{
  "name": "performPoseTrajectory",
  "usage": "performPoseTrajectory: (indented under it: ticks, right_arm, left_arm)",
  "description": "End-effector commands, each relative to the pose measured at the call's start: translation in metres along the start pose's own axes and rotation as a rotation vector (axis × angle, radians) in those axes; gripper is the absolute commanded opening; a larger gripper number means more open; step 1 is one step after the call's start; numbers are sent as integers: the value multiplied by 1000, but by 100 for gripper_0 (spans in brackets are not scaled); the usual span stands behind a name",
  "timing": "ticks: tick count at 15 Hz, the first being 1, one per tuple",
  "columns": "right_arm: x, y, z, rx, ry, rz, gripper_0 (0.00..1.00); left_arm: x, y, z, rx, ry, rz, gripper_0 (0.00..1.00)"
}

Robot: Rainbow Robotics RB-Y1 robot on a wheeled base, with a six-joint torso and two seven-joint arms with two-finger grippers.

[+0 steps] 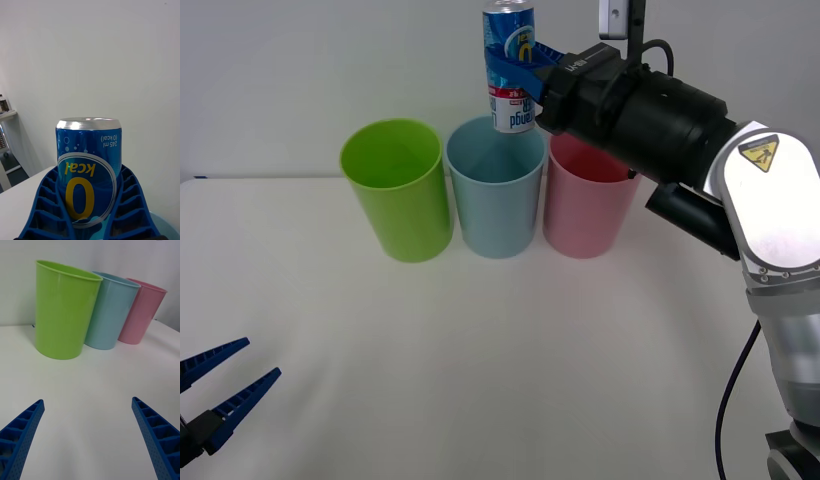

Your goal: Put cans in the blue bin and PET bottles in the pink bin and trash in the green bin.

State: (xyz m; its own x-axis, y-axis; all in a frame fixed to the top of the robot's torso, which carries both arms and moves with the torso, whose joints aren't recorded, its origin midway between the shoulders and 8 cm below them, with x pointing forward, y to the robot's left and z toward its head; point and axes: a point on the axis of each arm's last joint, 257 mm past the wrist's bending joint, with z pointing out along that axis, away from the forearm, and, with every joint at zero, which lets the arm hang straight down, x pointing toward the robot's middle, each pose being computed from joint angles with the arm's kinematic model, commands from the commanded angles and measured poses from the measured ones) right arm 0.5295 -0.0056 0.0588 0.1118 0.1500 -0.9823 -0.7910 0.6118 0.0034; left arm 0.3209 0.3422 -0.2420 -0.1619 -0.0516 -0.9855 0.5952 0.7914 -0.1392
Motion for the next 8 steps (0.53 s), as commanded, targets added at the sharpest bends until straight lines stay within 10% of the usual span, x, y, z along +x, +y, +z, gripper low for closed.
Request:
performPoseTrajectory:
  ticks: [1,8]
  right_arm:
    - [14,-14,24,45,30,-39,0]
    - [70,-49,71,149,142,-104,0]
  left_arm:
    - [0,0,0,0,0,0,79]
    - [0,0,0,0,0,0,79]
